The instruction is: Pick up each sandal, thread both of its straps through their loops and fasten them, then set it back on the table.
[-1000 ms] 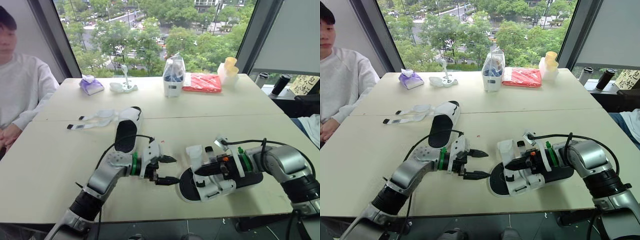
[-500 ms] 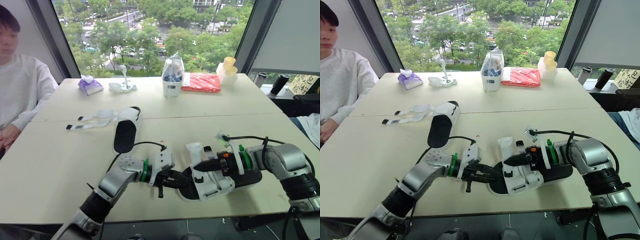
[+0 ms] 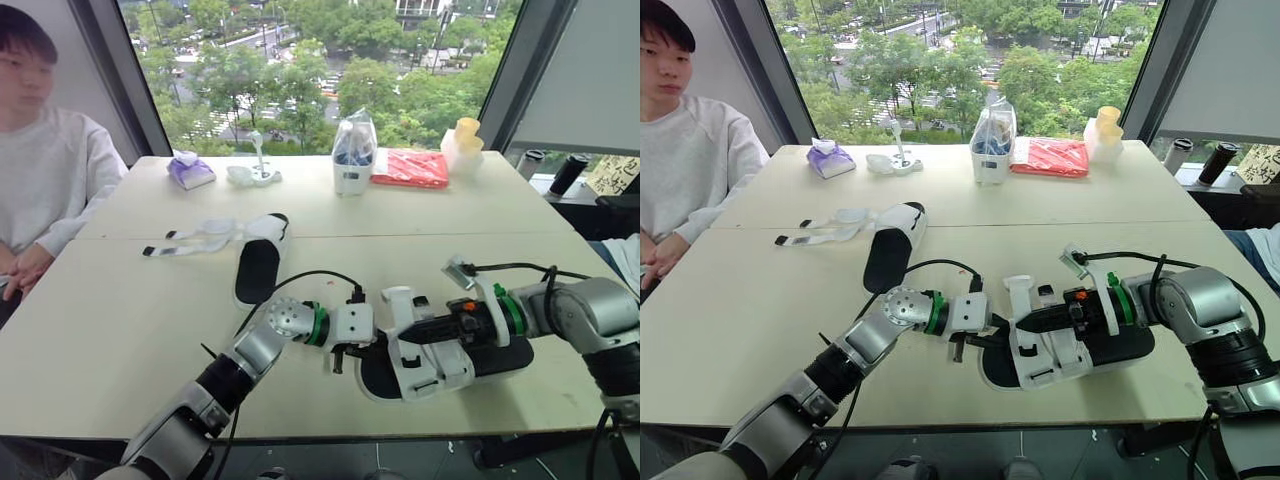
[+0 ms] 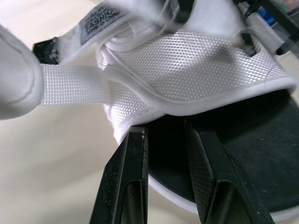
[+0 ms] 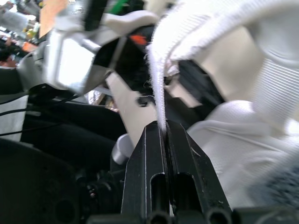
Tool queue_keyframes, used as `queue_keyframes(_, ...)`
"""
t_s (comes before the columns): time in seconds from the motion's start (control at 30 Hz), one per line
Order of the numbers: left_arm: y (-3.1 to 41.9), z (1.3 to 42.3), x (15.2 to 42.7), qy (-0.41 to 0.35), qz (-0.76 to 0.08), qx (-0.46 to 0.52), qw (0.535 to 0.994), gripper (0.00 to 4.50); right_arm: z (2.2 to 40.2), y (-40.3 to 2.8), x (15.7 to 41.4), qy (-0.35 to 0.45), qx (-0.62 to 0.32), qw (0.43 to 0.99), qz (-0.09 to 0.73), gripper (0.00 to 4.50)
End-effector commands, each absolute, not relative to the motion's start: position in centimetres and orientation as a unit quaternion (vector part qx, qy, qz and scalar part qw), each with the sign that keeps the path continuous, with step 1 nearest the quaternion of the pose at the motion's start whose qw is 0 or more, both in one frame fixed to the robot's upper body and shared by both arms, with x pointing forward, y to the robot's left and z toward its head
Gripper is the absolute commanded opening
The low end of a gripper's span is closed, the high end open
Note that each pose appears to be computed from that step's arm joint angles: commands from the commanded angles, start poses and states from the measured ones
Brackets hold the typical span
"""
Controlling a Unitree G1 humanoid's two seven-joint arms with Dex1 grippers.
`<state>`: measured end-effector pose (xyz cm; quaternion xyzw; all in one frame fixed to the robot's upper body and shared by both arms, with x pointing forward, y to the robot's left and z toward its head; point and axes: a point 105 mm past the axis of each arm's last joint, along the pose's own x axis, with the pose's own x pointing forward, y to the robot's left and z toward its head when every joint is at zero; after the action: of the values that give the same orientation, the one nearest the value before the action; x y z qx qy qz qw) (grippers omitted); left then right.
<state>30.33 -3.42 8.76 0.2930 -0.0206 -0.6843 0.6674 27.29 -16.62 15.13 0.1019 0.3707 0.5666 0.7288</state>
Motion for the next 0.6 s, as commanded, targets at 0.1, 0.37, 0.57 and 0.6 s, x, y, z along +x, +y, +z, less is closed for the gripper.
queue_keyframes(0.1,-2.2,5.7,31.7,0.021,-0.651,0.341,0.678,1.21,15.2,-16.2,26.1,0.366,0.075,0.718,0.587,0.0)
queue_keyframes(0.37,-2.6,5.6,31.7,0.008,-0.65,0.342,0.678,1.21,14.0,-17.3,26.7,0.375,0.048,0.73,0.57,0.0)
queue_keyframes(0.57,-2.5,5.5,31.6,0.01,-0.651,0.34,0.679,1.21,14.2,-17.6,26.9,0.379,0.054,0.724,0.574,0.0)
queue_keyframes(0.6,-2.5,5.4,31.6,0.01,-0.651,0.339,0.679,1.21,14.4,-17.6,26.9,0.381,0.058,0.721,0.576,0.0)
